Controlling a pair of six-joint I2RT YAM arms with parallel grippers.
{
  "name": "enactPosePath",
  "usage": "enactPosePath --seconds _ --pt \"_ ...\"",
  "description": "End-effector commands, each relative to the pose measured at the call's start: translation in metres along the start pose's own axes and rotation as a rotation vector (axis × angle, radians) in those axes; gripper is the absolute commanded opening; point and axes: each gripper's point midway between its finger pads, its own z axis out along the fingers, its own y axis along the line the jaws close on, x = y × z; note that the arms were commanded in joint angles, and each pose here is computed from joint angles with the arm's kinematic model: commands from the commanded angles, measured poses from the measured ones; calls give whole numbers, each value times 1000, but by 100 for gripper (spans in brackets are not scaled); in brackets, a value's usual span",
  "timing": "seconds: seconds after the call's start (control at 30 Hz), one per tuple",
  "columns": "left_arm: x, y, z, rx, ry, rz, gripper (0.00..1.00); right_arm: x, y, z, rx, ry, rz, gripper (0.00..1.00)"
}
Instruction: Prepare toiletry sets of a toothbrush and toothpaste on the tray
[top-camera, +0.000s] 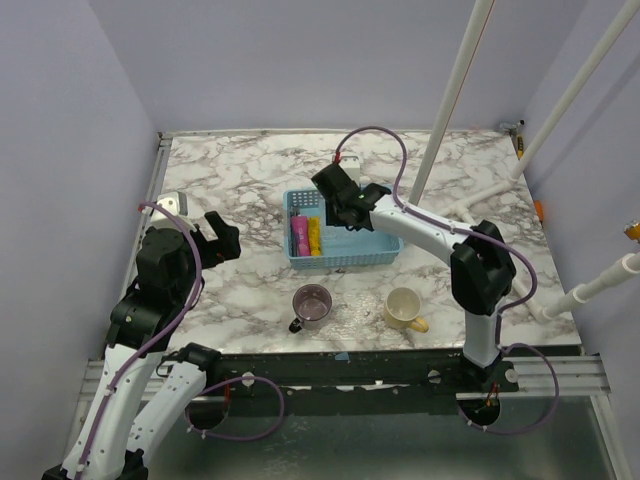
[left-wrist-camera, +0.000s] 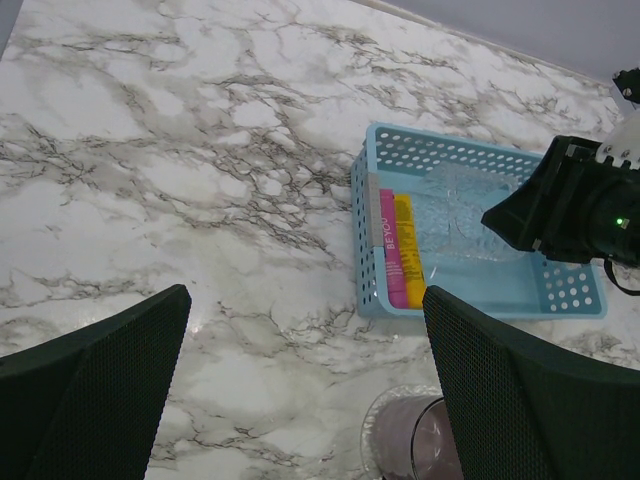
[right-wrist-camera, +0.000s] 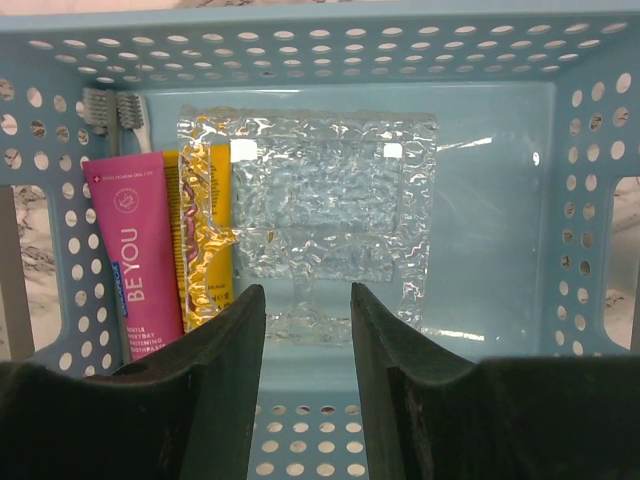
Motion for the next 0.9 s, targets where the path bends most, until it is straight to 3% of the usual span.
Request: enactPosePath --seconds 0.0,0.6,0.87 --pt "-1 -5 0 28 -1 10 98 -7 7 10 -23 -7 43 43" --pt "0 -6 1 34 4 10 98 8 10 34 -15 30 61 42" --pt "0 -6 1 34 6 11 98 14 6 40 -3 46 55 23"
